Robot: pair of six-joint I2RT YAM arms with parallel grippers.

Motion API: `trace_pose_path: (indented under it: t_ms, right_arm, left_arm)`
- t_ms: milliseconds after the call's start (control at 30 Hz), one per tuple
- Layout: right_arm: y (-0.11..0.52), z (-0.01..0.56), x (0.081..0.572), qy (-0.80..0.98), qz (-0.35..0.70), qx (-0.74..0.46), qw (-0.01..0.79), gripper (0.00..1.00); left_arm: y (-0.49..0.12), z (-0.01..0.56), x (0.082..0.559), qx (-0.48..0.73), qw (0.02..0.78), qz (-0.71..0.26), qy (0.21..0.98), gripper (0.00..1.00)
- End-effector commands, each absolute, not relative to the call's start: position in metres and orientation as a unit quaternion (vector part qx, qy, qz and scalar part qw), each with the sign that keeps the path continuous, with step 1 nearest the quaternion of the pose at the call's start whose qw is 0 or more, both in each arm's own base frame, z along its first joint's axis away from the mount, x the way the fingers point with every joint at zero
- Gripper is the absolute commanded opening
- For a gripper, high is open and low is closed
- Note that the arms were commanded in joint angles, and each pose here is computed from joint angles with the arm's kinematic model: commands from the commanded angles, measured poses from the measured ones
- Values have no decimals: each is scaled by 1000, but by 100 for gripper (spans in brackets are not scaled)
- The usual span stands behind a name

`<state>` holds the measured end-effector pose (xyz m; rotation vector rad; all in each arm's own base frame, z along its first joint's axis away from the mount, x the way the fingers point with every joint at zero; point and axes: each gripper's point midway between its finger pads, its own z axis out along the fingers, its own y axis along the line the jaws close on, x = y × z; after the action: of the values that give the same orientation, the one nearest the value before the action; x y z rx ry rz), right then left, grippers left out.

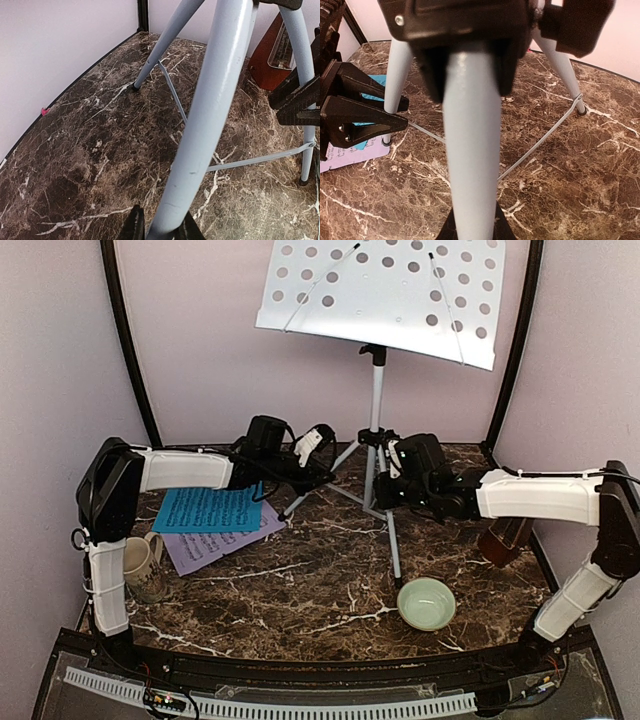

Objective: Set up the instrument practice props

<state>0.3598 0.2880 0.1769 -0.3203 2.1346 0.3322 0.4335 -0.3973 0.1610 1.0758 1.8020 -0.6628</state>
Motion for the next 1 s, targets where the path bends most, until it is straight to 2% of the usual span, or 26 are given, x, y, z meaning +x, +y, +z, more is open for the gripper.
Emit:
trace_pose_path:
  t_ms: [0, 300, 667, 967]
  right_arm:
    - [253, 158, 361, 890, 115, -65, 437, 0]
    - [243, 167, 366, 886, 105, -63, 447, 0]
    - [216, 163, 367, 888, 61, -67, 450, 0]
    - [232, 146, 349, 891, 125, -81, 429, 0]
  left_arm:
    - [-376, 170, 451, 309, 444, -284, 792, 0]
    - [-386, 219, 470, 318, 471, -277, 775, 0]
    - [-427, 174, 445, 330, 428, -318, 779, 0]
    - [-407, 168, 426, 323, 429, -299, 789, 0]
